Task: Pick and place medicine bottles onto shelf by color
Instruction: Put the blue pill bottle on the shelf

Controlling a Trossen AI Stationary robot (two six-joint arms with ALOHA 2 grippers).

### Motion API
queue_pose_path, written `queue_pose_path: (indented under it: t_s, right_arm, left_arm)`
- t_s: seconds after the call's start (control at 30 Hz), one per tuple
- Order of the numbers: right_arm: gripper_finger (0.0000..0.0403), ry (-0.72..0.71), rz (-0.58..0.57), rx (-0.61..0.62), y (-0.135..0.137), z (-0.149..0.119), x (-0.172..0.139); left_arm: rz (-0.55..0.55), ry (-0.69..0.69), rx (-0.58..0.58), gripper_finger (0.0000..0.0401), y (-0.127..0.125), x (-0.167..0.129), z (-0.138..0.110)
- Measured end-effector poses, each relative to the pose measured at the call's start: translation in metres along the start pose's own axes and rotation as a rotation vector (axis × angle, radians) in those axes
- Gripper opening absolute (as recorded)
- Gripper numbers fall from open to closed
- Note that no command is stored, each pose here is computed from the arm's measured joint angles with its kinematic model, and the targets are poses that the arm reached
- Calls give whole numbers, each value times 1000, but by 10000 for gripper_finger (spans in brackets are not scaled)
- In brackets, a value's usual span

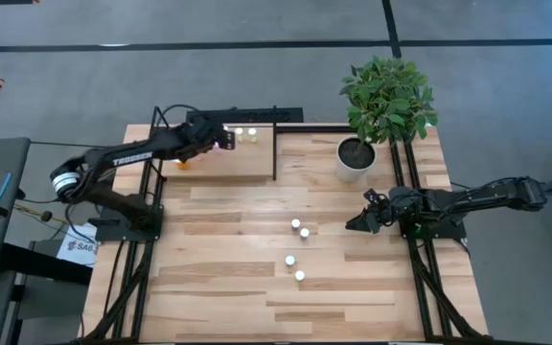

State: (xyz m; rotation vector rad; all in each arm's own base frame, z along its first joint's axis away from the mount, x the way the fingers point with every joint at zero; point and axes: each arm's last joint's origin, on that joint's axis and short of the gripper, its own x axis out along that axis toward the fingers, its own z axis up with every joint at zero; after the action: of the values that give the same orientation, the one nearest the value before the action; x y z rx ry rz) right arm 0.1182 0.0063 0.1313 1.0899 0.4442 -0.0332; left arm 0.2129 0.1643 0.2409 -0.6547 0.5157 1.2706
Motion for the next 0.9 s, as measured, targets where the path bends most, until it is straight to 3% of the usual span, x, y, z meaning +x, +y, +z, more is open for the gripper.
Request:
queue_pose_path:
  t_s: [0.17, 0.37, 0.9]
  right_arm:
    - [249, 0, 0, 0, 0, 0, 0]
    - [249, 0, 0, 0, 0, 0, 0]
    - [249, 0, -1, 0, 0, 0, 0]
  left_arm:
    - [-104, 1, -18, 266, 0, -19, 4]
    - [-198, -26, 48, 266, -8, -43, 0]
    - [-476, -111, 114, 265, -61, -95, -42]
